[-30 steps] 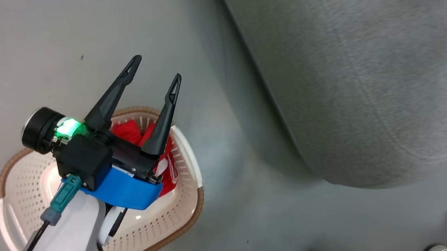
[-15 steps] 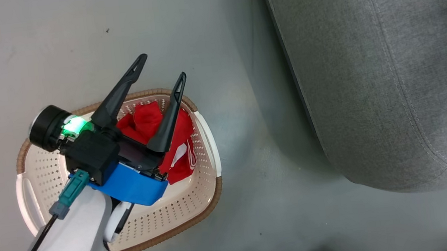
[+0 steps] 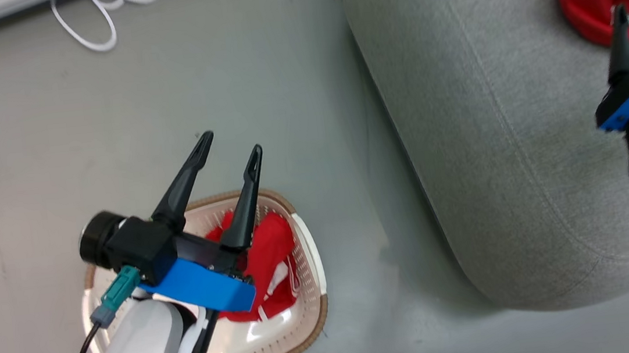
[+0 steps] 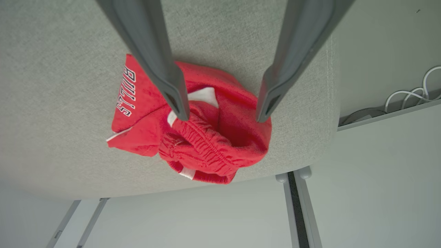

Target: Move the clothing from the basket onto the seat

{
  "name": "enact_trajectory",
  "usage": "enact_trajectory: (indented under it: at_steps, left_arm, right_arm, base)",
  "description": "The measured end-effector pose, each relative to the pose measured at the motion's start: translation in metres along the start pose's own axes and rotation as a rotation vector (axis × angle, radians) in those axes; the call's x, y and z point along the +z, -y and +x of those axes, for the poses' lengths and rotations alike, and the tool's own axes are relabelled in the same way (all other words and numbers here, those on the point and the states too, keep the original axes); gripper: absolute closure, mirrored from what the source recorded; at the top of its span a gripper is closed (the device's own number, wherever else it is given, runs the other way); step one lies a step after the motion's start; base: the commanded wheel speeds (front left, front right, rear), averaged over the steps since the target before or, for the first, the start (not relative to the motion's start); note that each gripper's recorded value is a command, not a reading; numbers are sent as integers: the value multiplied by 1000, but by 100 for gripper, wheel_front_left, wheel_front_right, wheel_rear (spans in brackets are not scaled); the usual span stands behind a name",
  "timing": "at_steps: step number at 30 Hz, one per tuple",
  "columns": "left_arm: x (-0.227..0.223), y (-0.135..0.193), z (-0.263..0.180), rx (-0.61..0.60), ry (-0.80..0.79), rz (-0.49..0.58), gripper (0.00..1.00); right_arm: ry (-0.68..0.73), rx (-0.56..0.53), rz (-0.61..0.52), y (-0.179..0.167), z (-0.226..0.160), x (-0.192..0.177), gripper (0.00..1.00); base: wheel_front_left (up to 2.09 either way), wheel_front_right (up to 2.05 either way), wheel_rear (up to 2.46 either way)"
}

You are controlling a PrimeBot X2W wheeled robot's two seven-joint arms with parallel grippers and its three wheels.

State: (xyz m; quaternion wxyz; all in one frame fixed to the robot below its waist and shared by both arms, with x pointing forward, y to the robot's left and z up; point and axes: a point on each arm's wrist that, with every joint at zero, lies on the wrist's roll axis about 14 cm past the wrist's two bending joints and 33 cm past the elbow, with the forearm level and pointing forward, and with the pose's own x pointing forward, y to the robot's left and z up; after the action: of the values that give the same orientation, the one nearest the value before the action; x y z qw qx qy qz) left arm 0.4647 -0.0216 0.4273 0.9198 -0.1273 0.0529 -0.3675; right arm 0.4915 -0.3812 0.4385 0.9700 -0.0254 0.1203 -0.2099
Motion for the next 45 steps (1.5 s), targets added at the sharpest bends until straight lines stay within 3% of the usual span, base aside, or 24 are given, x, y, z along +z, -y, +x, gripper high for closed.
enact_trajectory:
  at_steps: [10, 15, 27, 37, 45]
  left_arm:
    - [42, 2, -52, 153, 59, 29, 0]
    - [53, -14, -86, 261, 76, 55, 0]
    - [64, -51, -174, 532, 113, 67, 0]
    - [63, -62, -214, 642, 122, 61, 0]
    - [63, -65, -221, 660, 121, 61, 0]
  right_arm:
    - [161, 142, 64, -37, -70, 32, 0]
    - [204, 203, 142, -60, -103, 30, 0]
    - [255, 424, 163, -121, -165, 37, 0]
    - [218, 561, 140, -156, -197, 32, 0]
    - [239, 579, 125, -161, -200, 41, 0]
  base:
    - [0, 0, 0]
    - [0, 0, 0]
    - [0, 0, 0]
    - [0, 0, 0]
    - [0, 0, 0]
